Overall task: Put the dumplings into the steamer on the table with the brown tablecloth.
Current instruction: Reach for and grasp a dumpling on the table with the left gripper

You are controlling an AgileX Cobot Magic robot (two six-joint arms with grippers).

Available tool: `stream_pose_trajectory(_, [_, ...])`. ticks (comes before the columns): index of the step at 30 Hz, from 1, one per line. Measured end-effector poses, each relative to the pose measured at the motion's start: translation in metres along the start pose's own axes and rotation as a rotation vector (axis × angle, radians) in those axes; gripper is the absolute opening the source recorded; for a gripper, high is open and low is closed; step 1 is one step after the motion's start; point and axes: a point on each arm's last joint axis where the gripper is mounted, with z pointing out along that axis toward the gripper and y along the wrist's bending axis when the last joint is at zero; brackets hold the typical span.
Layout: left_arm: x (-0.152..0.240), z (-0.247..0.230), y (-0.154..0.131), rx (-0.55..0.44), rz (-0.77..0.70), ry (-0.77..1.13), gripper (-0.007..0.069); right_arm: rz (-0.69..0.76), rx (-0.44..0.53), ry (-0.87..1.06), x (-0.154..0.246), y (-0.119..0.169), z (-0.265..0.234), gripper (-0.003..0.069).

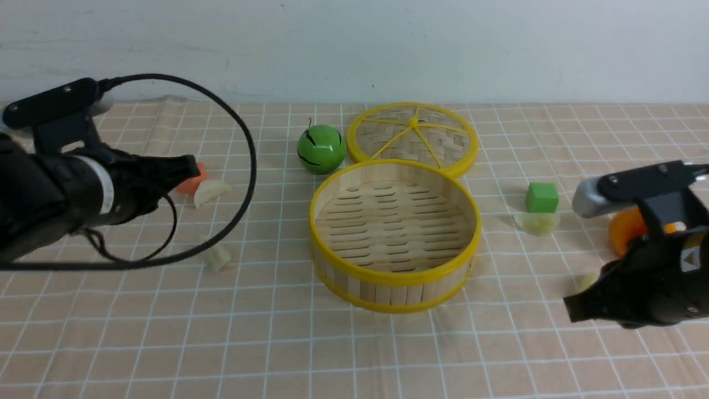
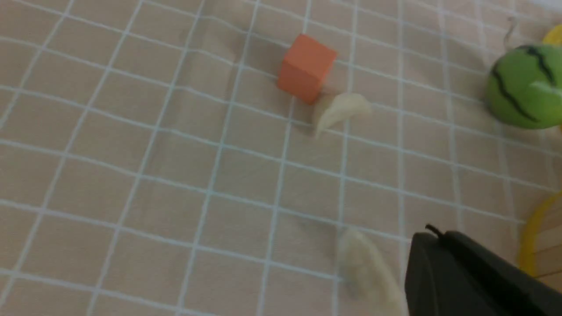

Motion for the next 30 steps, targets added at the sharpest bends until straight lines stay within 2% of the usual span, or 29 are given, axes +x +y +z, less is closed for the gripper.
stream_pose_trajectory(1, [-0.002, 0.01, 0.0, -0.057, 0.033, 0.053, -0.0013, -0.006, -0.01, 0.03, 0.002, 0.001, 0.005, -0.0014])
stream_pose_trajectory(2, [-0.004, 0.009, -0.001, -0.054, 0.032, 0.047, -0.0013, -0.008, -0.011, 0.035, 0.002, 0.001, 0.005, -0.0014])
stream_pose_trajectory(4, [0.0, 0.028, -0.003, -0.132, 0.139, 0.216, -0.0013, -0.016, -0.037, 0.071, 0.004, 0.003, 0.01, -0.0014])
stream_pose_trajectory(8, [0.0, 0.045, -0.015, -0.093, 0.258, 0.366, -0.0013, -0.022, -0.07, 0.073, 0.005, 0.007, 0.01, -0.0014])
stream_pose_trajectory(9, [-0.007, 0.054, -0.025, -0.044, 0.306, 0.395, -0.0013, -0.026, -0.086, 0.07, 0.004, 0.008, 0.01, -0.0014])
stream_pose_trajectory(11, [-0.013, 0.062, -0.029, -0.022, 0.312, 0.403, -0.0013, -0.024, -0.098, 0.068, 0.004, 0.009, 0.009, -0.0014])
stream_pose_trajectory(14, [-0.042, 0.084, -0.031, 0.01, 0.256, 0.38, -0.0013, -0.008, -0.123, 0.055, 0.003, 0.011, 0.009, -0.0013])
stream_pose_trajectory(17, [-0.073, 0.115, -0.016, -0.005, 0.176, 0.354, -0.0013, 0.004, -0.135, 0.052, 0.002, 0.012, 0.009, -0.0013])
stream_pose_trajectory(20, [-0.083, 0.132, -0.008, -0.023, 0.163, 0.353, -0.0004, 0.003, -0.135, 0.053, 0.002, 0.012, 0.01, -0.0011])
stream_pose_trajectory(22, [-0.086, 0.147, -0.007, -0.032, 0.188, 0.351, 0.0047, 0.004, -0.136, 0.046, 0.002, 0.013, 0.01, -0.001])
stream_pose_trajectory(29, [-0.063, 0.187, 0.002, -0.06, 0.285, 0.409, 0.0349, 0.003, -0.135, 0.038, 0.001, 0.012, 0.01, -0.001])
stream_pose_trajectory(30, [-0.06, 0.192, 0.003, -0.063, 0.289, 0.411, 0.0372, 0.003, -0.135, 0.038, 0.001, 0.012, 0.01, -0.001])
